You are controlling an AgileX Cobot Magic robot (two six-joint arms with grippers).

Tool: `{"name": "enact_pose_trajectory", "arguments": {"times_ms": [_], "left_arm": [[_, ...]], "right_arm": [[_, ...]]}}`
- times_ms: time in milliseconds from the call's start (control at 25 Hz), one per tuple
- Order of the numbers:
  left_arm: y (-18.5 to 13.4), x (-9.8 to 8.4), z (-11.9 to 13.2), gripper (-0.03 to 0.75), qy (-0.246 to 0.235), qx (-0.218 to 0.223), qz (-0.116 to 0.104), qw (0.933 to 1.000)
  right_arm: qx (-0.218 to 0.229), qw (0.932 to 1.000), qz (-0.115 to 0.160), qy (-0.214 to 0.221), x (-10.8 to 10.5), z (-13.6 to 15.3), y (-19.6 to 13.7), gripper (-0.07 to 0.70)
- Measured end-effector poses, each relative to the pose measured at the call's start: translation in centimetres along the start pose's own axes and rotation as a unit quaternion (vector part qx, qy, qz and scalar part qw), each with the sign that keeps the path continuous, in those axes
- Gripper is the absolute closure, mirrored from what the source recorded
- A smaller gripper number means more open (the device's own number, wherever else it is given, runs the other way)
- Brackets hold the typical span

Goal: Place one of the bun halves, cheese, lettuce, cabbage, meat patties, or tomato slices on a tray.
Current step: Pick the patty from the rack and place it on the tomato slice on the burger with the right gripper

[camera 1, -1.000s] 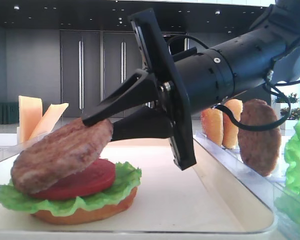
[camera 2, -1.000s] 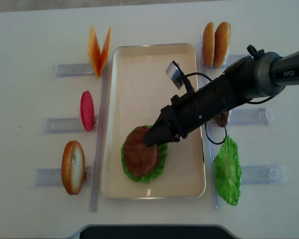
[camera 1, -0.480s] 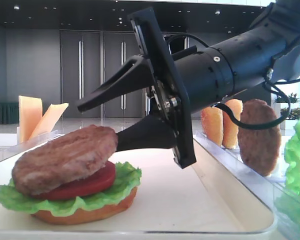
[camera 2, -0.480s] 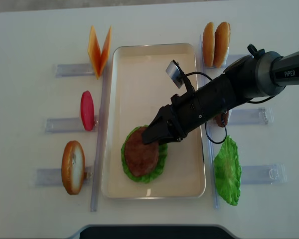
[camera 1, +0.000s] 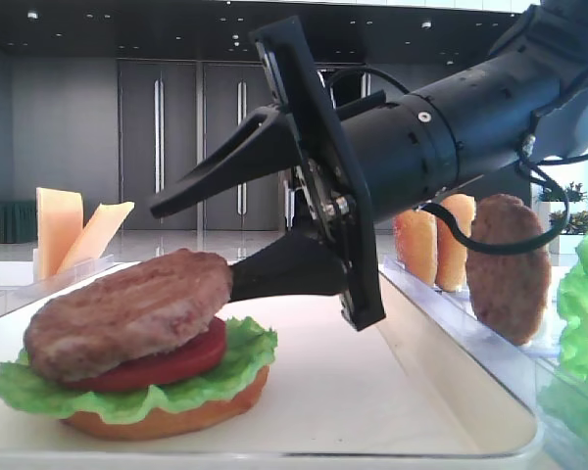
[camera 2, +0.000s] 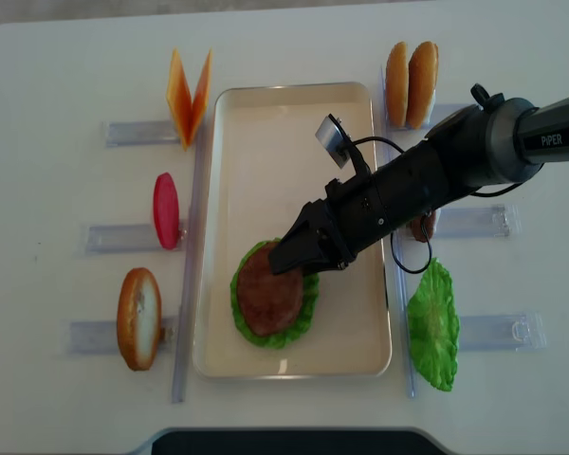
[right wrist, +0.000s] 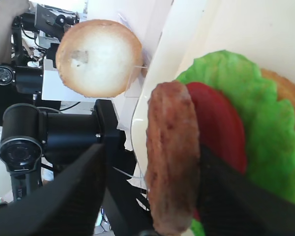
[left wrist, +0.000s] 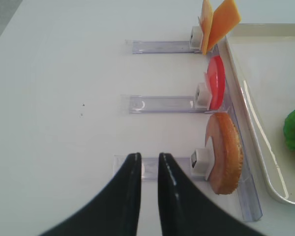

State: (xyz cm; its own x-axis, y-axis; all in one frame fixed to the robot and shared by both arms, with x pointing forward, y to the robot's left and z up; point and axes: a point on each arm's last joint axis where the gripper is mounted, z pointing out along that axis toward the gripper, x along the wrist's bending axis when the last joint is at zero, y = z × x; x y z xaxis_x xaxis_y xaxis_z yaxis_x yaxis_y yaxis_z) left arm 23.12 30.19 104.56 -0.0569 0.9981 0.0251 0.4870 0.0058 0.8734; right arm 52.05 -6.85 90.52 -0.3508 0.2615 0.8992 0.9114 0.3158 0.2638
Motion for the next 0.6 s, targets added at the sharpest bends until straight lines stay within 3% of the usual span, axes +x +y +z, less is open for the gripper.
{"name": "enact_pose_trajectory", "arguments": {"times_ms": [160,600], "left_arm": [[0.0,0.0,0.0,0.622,0.0,0.0,0.0,1.0],[0.0,0.0,0.0,0.622,0.0,0.0,0.0,1.0]], "right_arm": [[-0.006,0.9999,-0.008,-0.01,0.3,-0.2,0.2,0.231],[-0.028,0.9934,-0.073,-0.084,2.3,-1.7,1.0,0.23]]}}
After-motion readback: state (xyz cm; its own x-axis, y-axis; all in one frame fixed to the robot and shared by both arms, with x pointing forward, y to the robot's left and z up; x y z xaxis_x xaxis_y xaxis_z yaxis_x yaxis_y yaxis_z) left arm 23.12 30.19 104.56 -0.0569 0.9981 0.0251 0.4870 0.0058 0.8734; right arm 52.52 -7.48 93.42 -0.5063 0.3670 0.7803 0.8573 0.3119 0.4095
